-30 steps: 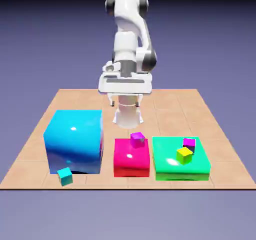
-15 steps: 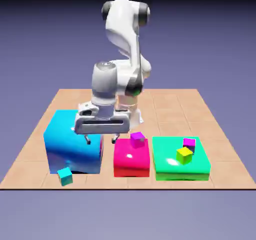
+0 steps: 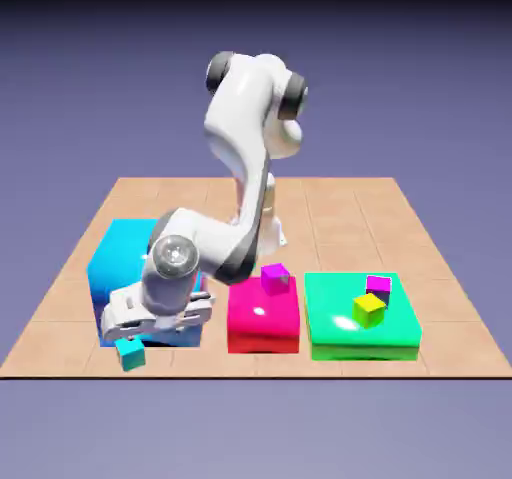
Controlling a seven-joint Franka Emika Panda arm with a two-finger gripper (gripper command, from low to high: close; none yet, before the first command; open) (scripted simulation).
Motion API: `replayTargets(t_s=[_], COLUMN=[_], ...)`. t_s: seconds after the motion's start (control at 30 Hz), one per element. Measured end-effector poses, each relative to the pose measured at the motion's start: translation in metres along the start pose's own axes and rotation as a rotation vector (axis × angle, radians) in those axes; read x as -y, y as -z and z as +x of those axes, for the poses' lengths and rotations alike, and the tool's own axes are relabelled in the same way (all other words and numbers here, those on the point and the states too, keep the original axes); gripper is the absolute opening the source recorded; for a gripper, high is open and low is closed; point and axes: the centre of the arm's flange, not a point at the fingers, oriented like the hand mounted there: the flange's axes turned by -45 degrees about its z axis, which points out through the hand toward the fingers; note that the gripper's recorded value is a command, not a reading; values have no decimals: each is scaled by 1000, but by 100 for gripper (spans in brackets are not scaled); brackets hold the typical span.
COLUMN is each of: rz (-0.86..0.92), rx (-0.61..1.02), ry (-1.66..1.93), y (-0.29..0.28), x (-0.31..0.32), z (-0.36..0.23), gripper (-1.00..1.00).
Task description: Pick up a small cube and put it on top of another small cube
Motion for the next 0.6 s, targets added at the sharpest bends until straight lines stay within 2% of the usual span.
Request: replayTargets(t_s=[0.37,0.53,0.57,0.6], rz=[-18,-20,-20,-20], rx=[440,467,467,467], ry=[115,121,121,121], y=[-67,-129,-132,-132], x=[-15,-16,-15,-15], z=[45,38,38,38], gripper=[0,0,-100,-100])
